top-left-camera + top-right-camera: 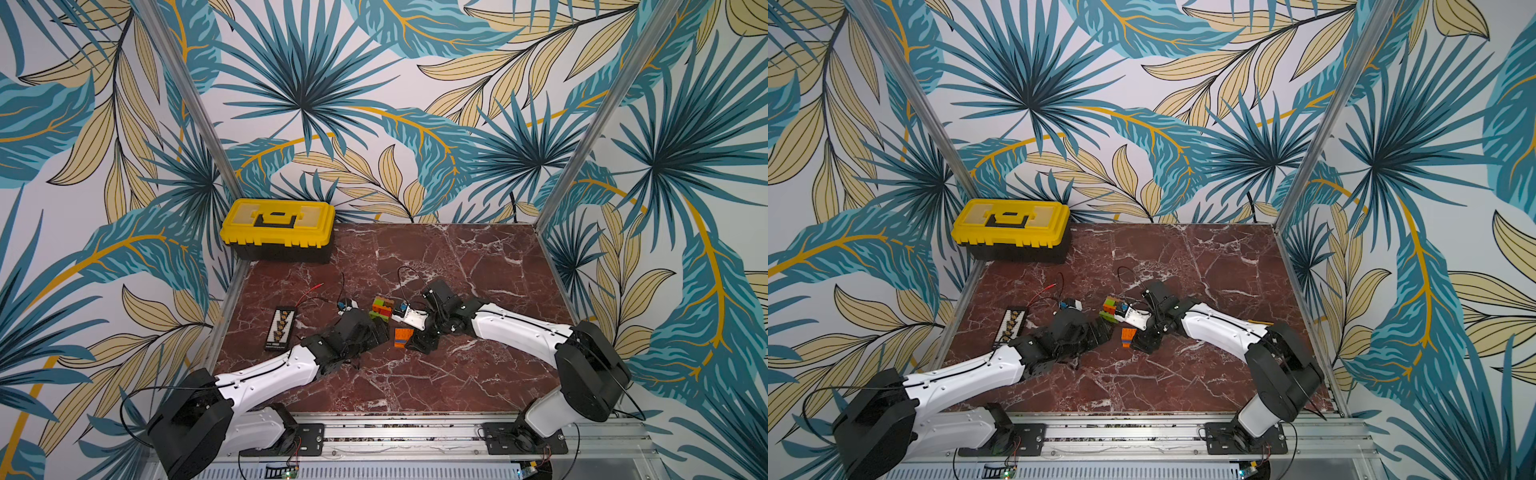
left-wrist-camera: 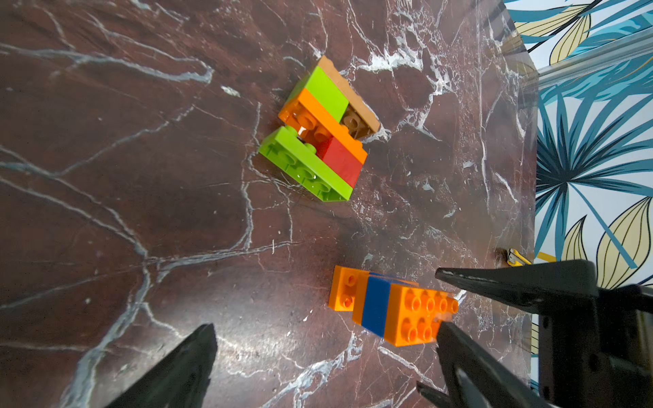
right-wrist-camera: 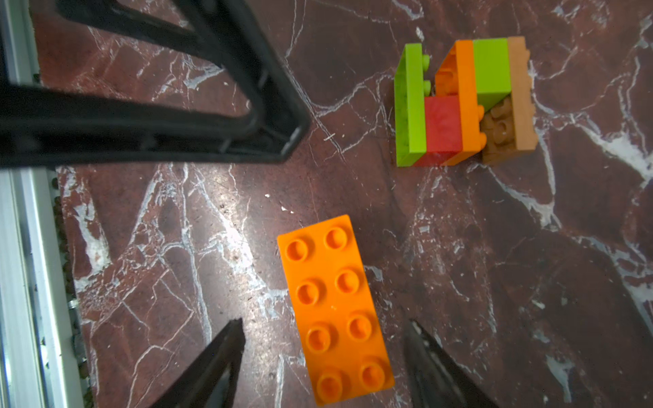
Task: Assemble the number 5 with lego
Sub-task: Adjust the lego brick at the center of the board.
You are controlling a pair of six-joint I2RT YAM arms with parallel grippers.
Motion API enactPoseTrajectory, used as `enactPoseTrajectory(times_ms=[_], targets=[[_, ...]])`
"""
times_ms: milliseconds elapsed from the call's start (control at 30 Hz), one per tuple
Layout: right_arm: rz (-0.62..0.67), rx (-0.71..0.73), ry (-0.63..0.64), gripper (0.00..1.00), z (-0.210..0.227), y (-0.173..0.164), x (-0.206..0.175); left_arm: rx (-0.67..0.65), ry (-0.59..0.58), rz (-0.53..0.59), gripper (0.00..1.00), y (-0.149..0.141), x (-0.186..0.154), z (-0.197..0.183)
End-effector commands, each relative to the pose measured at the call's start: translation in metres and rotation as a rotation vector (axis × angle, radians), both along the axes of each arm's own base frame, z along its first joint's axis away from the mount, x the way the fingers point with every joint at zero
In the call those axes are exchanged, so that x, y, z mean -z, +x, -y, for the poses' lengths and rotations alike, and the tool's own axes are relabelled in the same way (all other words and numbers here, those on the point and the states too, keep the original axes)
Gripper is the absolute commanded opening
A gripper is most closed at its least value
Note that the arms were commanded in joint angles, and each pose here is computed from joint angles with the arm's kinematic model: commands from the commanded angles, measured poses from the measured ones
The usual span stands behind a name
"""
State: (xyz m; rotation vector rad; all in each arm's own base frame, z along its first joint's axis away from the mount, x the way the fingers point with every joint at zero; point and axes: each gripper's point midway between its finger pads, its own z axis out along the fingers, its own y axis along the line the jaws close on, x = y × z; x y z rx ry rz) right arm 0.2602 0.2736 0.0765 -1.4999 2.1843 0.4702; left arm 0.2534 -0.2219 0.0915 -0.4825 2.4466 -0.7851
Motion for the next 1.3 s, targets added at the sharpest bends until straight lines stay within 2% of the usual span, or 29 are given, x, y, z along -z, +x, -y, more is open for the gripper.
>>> enactPoseTrajectory(times_ms=[0,700,967,1100,1267], targets=[[-0.005,-0.014,-0.038,0.72,-0.001,0.001,0.004,-0.008,-0.006,0.017,1.0,0.006,-0.011,0.004],[-0.154,-0.018,-0.121,0.45,-0.008,-0.002,0.023,-0.023,-0.005,0.02,1.0,0.003,-0.012,-0.003],[-0.232,-0.04,-0.097,0.39,-0.014,-0.011,0.022,-0.032,-0.004,0.025,1.0,0.001,-0.014,-0.007],[-0.316,-0.014,-0.062,0.31,-0.014,-0.012,0.018,-0.029,-0.002,0.028,1.0,0.001,-0.015,-0.007],[-0.427,-0.006,0.0,0.31,-0.013,-0.012,0.013,-0.036,0.002,0.04,1.0,0.001,-0.019,-0.01]])
